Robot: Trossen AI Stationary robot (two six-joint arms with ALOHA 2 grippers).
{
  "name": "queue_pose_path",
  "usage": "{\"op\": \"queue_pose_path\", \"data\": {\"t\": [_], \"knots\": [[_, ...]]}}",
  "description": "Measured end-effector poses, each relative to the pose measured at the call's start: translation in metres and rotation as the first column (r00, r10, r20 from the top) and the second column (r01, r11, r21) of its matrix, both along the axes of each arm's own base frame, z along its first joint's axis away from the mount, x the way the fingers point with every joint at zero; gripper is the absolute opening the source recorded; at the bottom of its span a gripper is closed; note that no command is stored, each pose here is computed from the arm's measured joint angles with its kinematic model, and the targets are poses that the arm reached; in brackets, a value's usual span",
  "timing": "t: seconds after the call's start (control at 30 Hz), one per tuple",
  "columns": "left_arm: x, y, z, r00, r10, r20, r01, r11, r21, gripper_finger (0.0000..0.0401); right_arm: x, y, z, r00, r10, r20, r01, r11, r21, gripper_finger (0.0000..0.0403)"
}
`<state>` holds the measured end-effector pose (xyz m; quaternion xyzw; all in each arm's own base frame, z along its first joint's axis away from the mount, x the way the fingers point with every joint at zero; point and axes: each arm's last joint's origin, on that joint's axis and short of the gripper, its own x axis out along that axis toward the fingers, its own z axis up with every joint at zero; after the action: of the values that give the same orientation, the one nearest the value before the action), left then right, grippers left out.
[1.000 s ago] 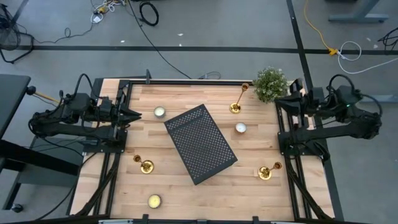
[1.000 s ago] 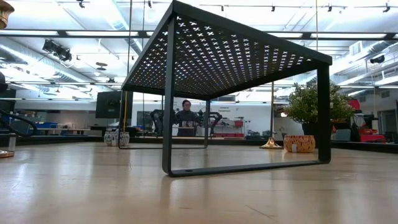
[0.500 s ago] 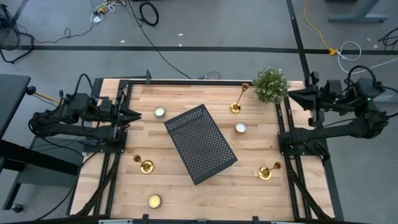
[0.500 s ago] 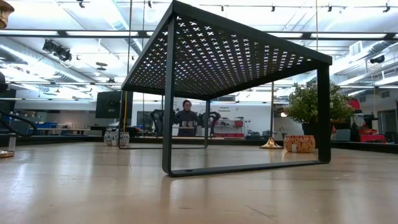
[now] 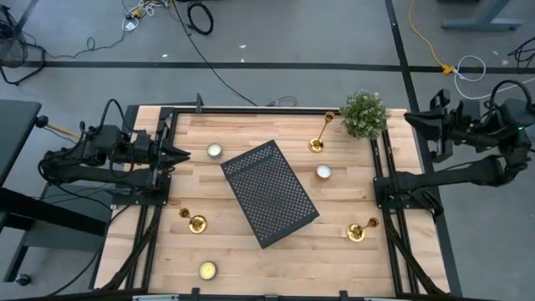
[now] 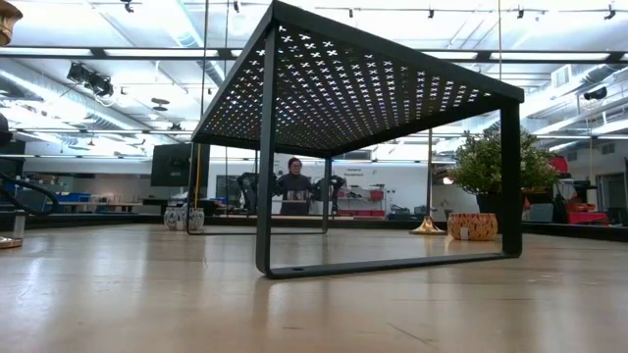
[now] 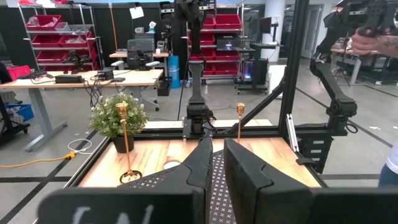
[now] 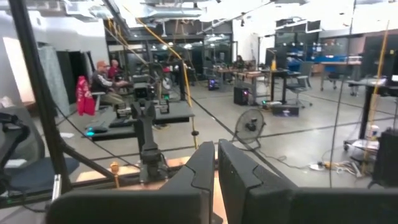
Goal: Pick & Place candle stick holders
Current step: Put the top gold candle holder on the shelf
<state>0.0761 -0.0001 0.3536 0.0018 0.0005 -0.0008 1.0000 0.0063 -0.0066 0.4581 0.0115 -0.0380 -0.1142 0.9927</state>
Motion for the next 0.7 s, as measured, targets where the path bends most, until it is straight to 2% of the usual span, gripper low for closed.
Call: {"op": "queue_pose_path", "data": {"t": [0.3, 0.7], "knots": [[0.0, 0.0, 0.0, 1.0, 0.0, 0.0, 0.0, 1.0, 0.0, 0.0046, -0.012, 0.0, 0.006, 1.0, 0.005, -0.003, -0.005, 1.0, 0.004, 0.0024], [0.0, 0.0, 0.0, 1.0, 0.0, 0.0, 0.0, 1.0, 0.0, 0.0046, -0.003, 0.001, 0.006, 0.999, 0.028, -0.031, -0.028, 1.0, -0.001, 0.0024]]}}
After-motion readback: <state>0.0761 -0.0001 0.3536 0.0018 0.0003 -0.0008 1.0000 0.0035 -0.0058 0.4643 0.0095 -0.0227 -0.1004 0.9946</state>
